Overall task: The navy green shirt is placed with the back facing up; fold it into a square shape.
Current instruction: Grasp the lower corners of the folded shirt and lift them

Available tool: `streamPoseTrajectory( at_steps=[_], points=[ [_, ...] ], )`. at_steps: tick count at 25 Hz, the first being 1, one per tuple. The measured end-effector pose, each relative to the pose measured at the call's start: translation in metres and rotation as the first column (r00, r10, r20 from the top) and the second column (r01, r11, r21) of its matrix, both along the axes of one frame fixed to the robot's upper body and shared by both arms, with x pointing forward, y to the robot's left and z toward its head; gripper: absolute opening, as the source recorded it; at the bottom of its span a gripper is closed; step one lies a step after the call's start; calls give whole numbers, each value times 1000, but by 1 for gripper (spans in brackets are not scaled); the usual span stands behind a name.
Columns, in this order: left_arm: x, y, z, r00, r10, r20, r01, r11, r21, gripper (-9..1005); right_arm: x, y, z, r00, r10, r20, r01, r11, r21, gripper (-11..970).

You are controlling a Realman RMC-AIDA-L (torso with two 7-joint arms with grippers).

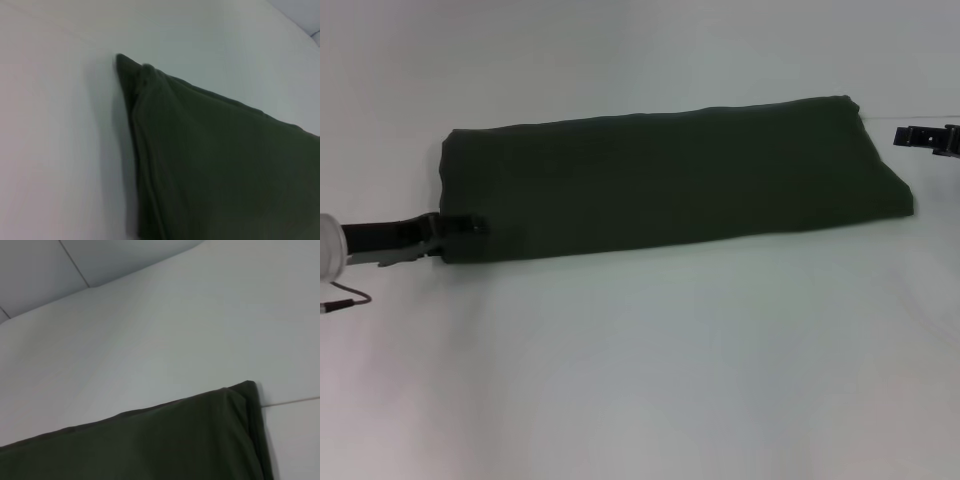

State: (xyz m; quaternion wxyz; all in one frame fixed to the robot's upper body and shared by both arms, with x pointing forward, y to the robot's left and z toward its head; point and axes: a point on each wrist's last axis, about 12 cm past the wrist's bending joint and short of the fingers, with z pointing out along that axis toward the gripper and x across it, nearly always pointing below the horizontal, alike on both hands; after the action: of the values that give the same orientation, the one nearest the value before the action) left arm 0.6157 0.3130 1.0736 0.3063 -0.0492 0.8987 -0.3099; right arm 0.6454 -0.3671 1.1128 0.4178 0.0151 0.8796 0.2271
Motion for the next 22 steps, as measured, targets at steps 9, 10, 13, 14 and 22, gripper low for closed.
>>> streamPoseTrajectory(
  at_steps=[9,10,13,14,22],
  points=[
    [3,-11,0,1000,-28,9,28,1000,4,890,-1,1,-3,1000,2,-10,-2,1000,-11,770],
    [3,-11,0,1000,-28,10,28,1000,5,890,-1,1,-3,1000,3,-11,-3,1000,-13,770],
    [3,-11,-1,999,-30,11,29,999,17,890,-1,0,-5,1000,-8,-12,7,1000,-27,769],
    [4,-11,-1,999,-30,11,30,999,27,890,-1,0,-5,1000,-12,-12,12,999,-31,769],
    [6,-17,1,998,-59,7,59,998,33,890,9,4,1,996,-31,-86,25,997,-73,766]
  ],
)
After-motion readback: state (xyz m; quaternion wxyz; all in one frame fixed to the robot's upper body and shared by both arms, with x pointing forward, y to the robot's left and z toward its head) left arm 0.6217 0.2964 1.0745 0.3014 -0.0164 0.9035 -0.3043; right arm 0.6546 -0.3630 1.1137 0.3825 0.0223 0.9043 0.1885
